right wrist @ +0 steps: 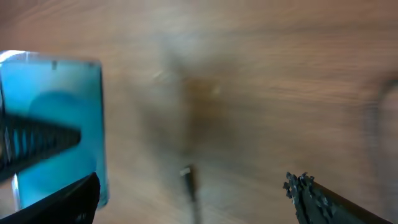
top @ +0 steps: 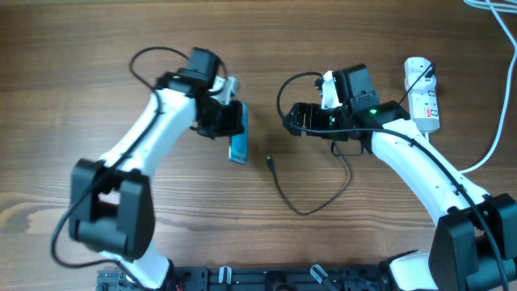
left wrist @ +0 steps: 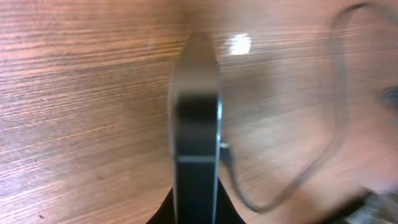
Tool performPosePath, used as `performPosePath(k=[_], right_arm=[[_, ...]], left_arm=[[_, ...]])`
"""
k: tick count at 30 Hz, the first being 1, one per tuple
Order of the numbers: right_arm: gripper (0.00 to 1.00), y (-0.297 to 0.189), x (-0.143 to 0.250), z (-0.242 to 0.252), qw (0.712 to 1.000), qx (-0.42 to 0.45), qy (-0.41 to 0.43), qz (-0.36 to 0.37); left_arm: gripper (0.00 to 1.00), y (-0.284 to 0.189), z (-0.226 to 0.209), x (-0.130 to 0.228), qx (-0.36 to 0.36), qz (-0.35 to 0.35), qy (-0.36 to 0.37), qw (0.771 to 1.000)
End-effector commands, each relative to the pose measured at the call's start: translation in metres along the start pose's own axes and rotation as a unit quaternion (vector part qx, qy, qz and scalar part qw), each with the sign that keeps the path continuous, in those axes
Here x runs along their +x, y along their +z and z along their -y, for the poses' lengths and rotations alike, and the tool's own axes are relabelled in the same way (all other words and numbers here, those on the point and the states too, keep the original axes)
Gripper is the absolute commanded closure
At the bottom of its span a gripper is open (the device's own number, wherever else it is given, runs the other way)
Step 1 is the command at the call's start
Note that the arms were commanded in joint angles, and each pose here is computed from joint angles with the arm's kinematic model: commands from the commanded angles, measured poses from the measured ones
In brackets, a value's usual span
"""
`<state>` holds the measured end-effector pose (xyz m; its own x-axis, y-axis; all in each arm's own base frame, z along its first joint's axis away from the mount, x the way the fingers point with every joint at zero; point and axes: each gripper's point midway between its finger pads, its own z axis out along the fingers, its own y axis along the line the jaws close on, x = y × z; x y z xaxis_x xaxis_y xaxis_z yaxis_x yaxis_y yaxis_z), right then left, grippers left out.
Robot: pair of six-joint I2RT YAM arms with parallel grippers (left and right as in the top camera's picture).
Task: Plug charger to phone and switch on socket
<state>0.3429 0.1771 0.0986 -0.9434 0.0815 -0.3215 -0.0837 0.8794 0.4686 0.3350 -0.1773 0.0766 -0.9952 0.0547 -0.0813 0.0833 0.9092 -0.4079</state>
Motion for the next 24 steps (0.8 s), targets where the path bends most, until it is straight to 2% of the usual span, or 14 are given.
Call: performPosePath(k=[1,8,14,15,17,18,23,24], right_arm=[[0.00,0.001,-0.012,0.031,0.996,0.083,-0.006,0.034],[0.00,0.001,-0.015,0.030,0.996,0.079,0.026,0.043],[0.00,0.001,-0.016,0.029,0.995,0.078,0.030,0.045],[0.00,0.001,-0.016,0.029,0.995,0.079,0.030,0.045],[0.00,0.001,-0.017,0.029,0.995,0.078,0.030,0.046],[0.00,0.001,-0.017,0.029,0.995,0.078,0.029,0.046],[0.00,0.001,-0.017,0.029,0.995,0.078,0.029,0.046],[0.00,0.001,-0.017,0.029,0.995,0.078,0.029,0.046]], left_arm=[[0.96,0.025,-0.015,-0.004,-0.101,0.010,-0.019,0.995],[0.96,0.052,-0.009,0.002,-0.150,0.012,-0.020,0.988],[0.95,0.065,-0.002,0.012,-0.154,-0.005,-0.004,0.988],[0.94,0.066,-0.001,0.013,-0.154,-0.006,-0.002,0.988],[0.81,0.067,0.002,0.015,-0.154,-0.008,0.002,0.988],[0.79,0.068,0.003,0.015,-0.154,-0.008,0.004,0.988],[0.77,0.068,0.004,0.016,-0.154,-0.008,0.005,0.988],[0.80,0.068,0.004,0.016,-0.154,-0.008,0.005,0.988]])
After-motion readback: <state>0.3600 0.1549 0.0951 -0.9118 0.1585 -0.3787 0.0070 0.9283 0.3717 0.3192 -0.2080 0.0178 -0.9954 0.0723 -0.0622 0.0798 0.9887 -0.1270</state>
